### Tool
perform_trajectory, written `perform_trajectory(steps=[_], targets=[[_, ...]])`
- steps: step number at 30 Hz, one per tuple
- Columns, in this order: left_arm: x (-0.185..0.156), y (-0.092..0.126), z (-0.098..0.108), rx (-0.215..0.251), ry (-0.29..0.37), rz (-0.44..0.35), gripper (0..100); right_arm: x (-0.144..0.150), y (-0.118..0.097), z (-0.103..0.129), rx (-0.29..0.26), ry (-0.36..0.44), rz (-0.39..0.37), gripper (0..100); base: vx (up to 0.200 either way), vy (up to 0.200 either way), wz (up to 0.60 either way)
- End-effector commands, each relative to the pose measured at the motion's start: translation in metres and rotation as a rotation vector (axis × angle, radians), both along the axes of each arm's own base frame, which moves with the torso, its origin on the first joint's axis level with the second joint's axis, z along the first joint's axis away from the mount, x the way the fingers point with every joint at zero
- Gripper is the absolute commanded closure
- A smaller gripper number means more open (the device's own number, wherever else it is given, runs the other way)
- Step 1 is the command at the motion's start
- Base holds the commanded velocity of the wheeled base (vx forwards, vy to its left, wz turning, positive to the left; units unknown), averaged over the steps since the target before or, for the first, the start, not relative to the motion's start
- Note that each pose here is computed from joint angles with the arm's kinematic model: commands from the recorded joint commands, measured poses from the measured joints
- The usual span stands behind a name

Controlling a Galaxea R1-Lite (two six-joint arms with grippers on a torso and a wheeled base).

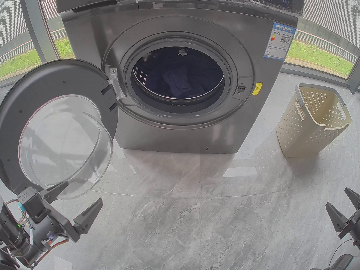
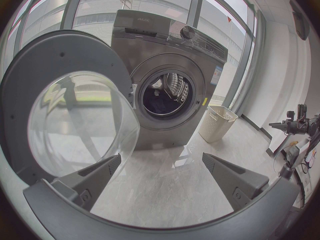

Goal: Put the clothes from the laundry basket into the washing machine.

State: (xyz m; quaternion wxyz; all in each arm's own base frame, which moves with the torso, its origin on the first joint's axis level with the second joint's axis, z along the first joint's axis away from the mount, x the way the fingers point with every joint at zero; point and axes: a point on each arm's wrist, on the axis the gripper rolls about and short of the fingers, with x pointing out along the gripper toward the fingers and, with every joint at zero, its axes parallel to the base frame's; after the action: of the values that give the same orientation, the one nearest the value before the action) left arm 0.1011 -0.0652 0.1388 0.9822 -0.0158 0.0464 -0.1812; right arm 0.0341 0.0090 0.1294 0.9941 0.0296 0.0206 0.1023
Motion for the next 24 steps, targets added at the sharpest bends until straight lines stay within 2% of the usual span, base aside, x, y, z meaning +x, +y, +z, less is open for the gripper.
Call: perform_trajectory(steps=[1,2,4,5,6,7,8,12,15,16,18,21,23,24], targets=[[-0.035,0.031,0.003,-0.039,-0.060,0.069,0,-0.023,-0.009,-0.013,0.018,-0.057,-0.068,0,0.000,0.000,0.00],[-0.036,0.033,0.003,-0.039,-0.063,0.075,0,-0.024,-0.009,-0.013,0.016,-0.057,-0.071,0,0.000,0.000,0.00],[-0.048,0.044,0.003,-0.047,-0.099,0.139,0,-0.031,-0.012,-0.019,0.018,-0.068,-0.114,0,0.000,0.000,0.00],[-0.048,0.044,0.003,-0.047,-0.099,0.139,0,-0.031,-0.012,-0.019,0.018,-0.068,-0.114,0,0.000,0.000,0.00],[-0.057,0.052,0.001,-0.052,-0.124,0.206,0,-0.037,-0.013,-0.024,0.019,-0.074,-0.148,0,0.000,0.000,0.00],[-0.058,0.053,0.001,-0.050,-0.125,0.215,0,-0.037,-0.013,-0.024,0.019,-0.076,-0.153,0,0.000,0.000,0.00],[-0.068,0.059,-0.004,-0.051,-0.127,0.258,0,-0.041,-0.013,-0.029,0.018,-0.077,-0.179,0,0.000,0.000,0.00],[-0.095,0.067,-0.024,-0.039,-0.129,0.270,0,-0.049,-0.014,-0.040,0.009,-0.059,-0.223,0,0.000,0.000,0.00],[-0.116,0.068,-0.041,-0.039,-0.188,0.250,0,-0.049,-0.014,-0.044,0.012,-0.022,-0.236,0,0.000,0.000,0.00],[-0.118,0.068,-0.044,-0.031,-0.184,0.244,0,-0.049,-0.014,-0.045,0.013,-0.019,-0.242,0,0.000,0.000,0.00],[-0.117,0.068,-0.047,-0.019,-0.136,0.270,0,-0.049,-0.015,-0.045,0.002,-0.017,-0.283,0,0.000,0.000,0.00],[-0.117,0.068,-0.049,-0.010,-0.127,0.306,0,-0.051,-0.015,-0.045,-0.015,-0.020,-0.425,0,0.000,0.000,0.00],[-0.117,0.067,-0.049,-0.001,-0.133,0.349,0,-0.052,-0.013,-0.046,-0.033,-0.029,-0.449,0,0.000,0.000,0.00],[-0.118,0.067,-0.049,0.004,-0.141,0.378,0,-0.052,-0.012,-0.045,-0.038,-0.035,-0.425,0,0.000,0.000,0.00]])
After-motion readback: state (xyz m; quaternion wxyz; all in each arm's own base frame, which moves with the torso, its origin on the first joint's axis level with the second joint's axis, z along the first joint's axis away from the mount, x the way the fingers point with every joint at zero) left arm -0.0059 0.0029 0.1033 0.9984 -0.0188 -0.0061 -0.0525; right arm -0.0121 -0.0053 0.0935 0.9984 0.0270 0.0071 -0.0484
